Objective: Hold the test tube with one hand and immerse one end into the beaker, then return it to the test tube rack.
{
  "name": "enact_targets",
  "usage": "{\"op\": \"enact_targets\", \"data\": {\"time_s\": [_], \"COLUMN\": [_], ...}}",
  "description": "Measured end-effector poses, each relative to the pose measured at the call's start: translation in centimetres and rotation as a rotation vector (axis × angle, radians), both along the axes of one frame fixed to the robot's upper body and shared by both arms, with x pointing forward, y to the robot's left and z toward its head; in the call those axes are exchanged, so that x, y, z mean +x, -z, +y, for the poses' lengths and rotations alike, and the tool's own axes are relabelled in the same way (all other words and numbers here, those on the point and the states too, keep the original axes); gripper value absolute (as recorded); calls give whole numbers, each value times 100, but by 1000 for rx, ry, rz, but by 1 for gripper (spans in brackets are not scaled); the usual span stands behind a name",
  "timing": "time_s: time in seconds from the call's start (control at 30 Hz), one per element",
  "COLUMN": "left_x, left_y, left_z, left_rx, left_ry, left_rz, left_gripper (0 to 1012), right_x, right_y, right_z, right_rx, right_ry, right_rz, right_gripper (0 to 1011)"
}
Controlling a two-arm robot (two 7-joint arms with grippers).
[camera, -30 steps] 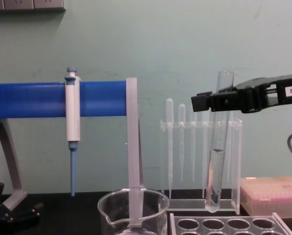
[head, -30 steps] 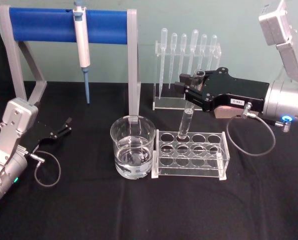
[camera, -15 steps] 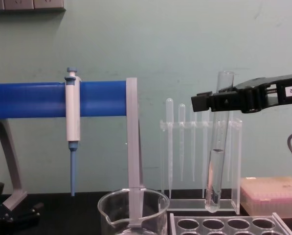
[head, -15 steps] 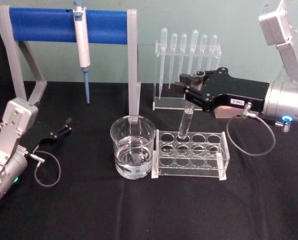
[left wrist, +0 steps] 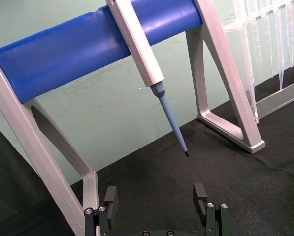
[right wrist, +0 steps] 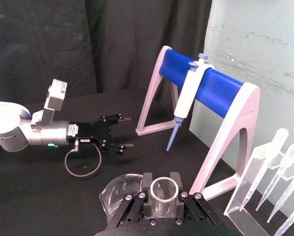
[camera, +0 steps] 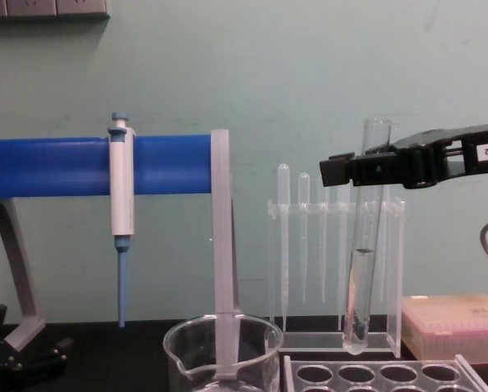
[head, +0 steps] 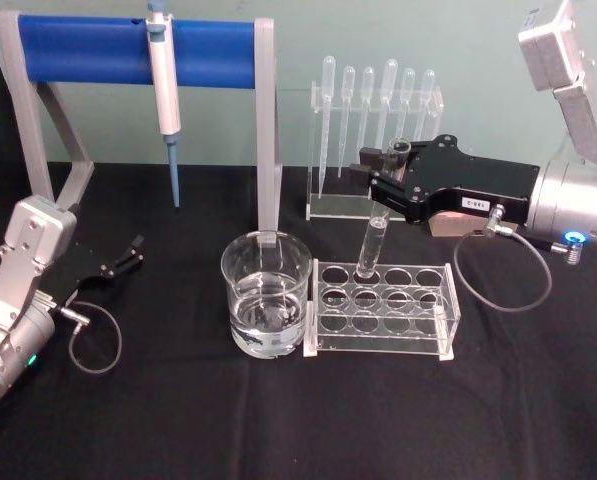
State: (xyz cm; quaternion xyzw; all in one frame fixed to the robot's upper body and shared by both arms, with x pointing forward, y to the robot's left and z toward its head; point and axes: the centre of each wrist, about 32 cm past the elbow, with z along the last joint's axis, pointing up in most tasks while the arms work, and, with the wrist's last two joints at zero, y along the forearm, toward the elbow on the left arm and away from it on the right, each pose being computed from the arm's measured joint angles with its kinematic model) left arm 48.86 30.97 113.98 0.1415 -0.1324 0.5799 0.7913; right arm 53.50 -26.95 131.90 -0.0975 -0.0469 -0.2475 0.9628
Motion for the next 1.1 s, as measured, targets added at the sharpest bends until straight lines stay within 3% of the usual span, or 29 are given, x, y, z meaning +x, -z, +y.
{"op": "enact_targets", "data": {"time_s": [1.1], "left_x": [0], "left_y": [0], "left_z": [0], "left_rx": [0], "left_ry": [0], "left_rz": [0], "left_gripper": [1000], "right_x": [0], "right_y": [0], "right_z": [0], "right_rx": [0], "right_ry": [0], "right_rz": [0], "right_gripper": [221]}}
